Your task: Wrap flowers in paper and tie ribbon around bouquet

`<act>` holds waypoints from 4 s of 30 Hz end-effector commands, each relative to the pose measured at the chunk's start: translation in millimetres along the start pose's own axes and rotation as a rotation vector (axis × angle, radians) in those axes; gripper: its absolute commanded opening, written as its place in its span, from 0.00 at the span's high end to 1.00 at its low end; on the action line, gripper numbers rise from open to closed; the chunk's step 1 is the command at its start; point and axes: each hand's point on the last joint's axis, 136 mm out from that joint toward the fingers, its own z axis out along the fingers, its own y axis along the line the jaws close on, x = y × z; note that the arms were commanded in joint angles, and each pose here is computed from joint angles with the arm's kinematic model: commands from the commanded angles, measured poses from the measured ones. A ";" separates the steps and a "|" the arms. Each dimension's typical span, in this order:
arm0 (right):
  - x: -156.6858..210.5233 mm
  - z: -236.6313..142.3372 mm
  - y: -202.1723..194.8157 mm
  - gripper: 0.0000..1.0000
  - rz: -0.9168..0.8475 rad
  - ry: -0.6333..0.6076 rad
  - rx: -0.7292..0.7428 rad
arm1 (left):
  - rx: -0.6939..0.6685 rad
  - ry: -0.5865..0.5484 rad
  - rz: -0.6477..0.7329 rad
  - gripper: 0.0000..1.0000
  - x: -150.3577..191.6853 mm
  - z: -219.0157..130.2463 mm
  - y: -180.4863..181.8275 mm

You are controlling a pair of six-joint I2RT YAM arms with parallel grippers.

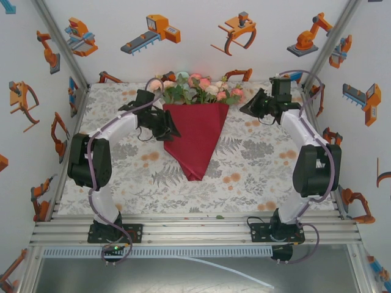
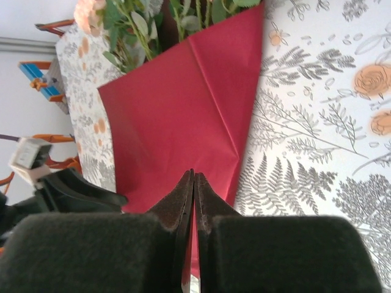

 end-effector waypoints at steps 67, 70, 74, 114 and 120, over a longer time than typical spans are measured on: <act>-134.0 24.3 -201.4 1.00 0.052 0.031 0.561 | 0.093 -0.550 0.148 0.03 1.9 -180.5 -94.0; -136.9 13.2 -164.6 1.00 0.060 0.016 0.456 | 0.075 -0.563 0.126 0.03 -0.8 -180.7 -88.0; -128.5 -20.5 -106.0 1.00 0.038 -0.012 0.369 | 0.073 -0.577 0.113 0.03 -6.3 -180.5 -86.2; 32.8 -307.2 250.1 1.00 -0.361 -0.238 -0.392 | 0.644 -0.350 0.895 0.11 116.1 -146.2 -291.2; 31.5 -310.0 261.3 1.00 -0.383 -0.233 -0.425 | 0.663 -0.290 0.894 0.22 112.6 -81.7 -303.9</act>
